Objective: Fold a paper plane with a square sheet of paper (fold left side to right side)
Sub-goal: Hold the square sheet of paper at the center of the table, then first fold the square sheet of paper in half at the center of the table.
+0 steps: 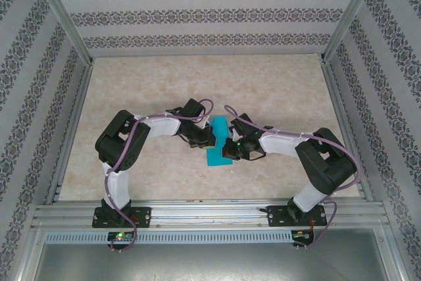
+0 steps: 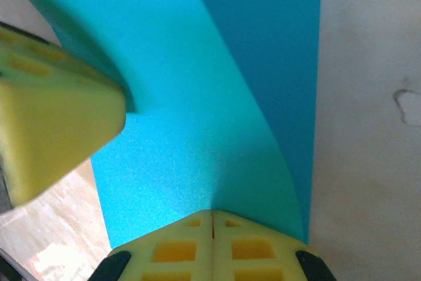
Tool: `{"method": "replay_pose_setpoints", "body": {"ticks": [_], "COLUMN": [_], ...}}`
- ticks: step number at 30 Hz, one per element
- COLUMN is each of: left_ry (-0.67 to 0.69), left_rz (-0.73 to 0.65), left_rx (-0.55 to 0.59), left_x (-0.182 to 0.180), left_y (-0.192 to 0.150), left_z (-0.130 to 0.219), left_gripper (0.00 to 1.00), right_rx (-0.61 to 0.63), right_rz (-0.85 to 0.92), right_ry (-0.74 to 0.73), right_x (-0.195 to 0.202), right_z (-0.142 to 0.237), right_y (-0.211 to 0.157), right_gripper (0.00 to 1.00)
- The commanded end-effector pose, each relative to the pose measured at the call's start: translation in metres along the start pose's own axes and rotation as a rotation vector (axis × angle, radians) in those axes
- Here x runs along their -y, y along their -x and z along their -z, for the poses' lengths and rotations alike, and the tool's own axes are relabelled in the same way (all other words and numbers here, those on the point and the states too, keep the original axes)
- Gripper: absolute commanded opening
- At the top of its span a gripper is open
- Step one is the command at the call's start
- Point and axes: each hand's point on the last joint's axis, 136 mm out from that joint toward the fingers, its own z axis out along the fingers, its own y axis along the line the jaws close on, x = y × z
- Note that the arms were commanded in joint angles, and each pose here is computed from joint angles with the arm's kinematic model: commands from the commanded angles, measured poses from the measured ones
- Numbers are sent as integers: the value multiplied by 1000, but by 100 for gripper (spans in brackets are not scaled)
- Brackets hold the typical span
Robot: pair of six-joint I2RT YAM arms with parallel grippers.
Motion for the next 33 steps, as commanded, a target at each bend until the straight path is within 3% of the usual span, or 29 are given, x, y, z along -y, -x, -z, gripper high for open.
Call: {"method": "replay_pose_setpoints", "body": {"ticks": [1,18,33], "left_ry": [-6,83,157], "left_rz": [2,66,90], "left_rx": [77,141,289], "left_x": [-9,-50,-72], "left_y": [19,45,118], "left_z": [0,3,23], "left_gripper": [5,5,5], "right_rx": [-44,-57,-63], "right_rz": [-16,-14,-34], "right_ry": [-164,-253,-252], "right_x": [38,60,69], "right_z": [-8,-7,-8], "right_y": [-16,-21,-22], "right_gripper": [0,0,0]}}
